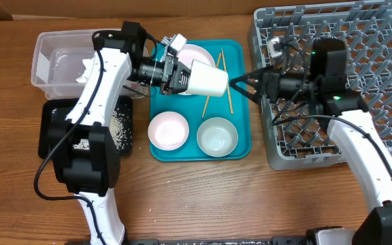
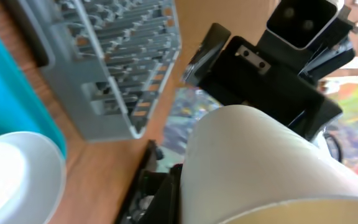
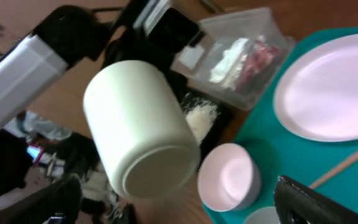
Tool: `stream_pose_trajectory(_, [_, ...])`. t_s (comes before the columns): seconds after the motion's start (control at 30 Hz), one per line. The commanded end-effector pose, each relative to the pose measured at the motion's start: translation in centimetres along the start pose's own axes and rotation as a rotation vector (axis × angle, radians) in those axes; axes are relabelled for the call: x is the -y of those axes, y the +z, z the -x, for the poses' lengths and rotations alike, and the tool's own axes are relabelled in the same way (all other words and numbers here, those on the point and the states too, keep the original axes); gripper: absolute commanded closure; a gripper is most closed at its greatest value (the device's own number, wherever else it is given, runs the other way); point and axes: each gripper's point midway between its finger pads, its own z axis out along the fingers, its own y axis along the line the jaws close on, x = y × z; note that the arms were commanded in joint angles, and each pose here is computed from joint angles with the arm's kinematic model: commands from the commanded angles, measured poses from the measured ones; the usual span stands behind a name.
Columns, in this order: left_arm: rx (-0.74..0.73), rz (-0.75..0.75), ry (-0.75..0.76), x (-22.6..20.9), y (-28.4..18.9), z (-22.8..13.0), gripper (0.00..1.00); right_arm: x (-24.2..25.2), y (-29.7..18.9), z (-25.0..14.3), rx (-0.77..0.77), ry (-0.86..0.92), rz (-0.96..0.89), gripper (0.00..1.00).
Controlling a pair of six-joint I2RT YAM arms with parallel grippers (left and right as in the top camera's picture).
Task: Sort waste into correct bins and load items into the dishwasher
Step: 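Grasp the white paper cup with the left gripper and lift it, then hand the cup from the left gripper to the right gripper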
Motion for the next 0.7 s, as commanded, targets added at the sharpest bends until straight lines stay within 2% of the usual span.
stream_pose_trajectory(0.0, [-0.003,-0.135,0.053,3.0,0.9,0.1,0.96,-2.3,1.0,0.7,-0.005,-0.019,0.061,0.0])
stream_pose_trajectory(0.1, [-0.025,-0.16,0.057,3.6,1.8,-0.3,0.96,-2.8,1.6,0.8,-0.003,-0.04,0.065,0.0])
stream_pose_trajectory(0.2, [-0.046,-0.161,0.072,3.8,2.7,-0.6,0.96,-3.0,1.8,0.9,0.0,-0.029,0.067,0.07])
stream_pose_trajectory(0.4, [-0.052,-0.159,0.082,3.8,3.0,-0.7,0.96,-3.0,1.8,0.9,0.001,-0.026,0.068,0.37])
stream_pose_trajectory(0.47, [-0.051,-0.156,0.085,3.7,3.0,-0.7,0.85,-3.0,1.8,0.9,0.002,-0.015,0.068,0.43])
stream_pose_trajectory(0.6, [-0.048,-0.156,0.106,3.7,3.0,-0.5,0.66,-3.0,1.8,0.9,0.001,-0.01,0.069,0.46])
stream_pose_trajectory(0.67, [-0.046,-0.155,0.118,3.7,3.0,-0.4,0.6,-3.0,1.8,0.9,0.001,-0.01,0.069,0.48])
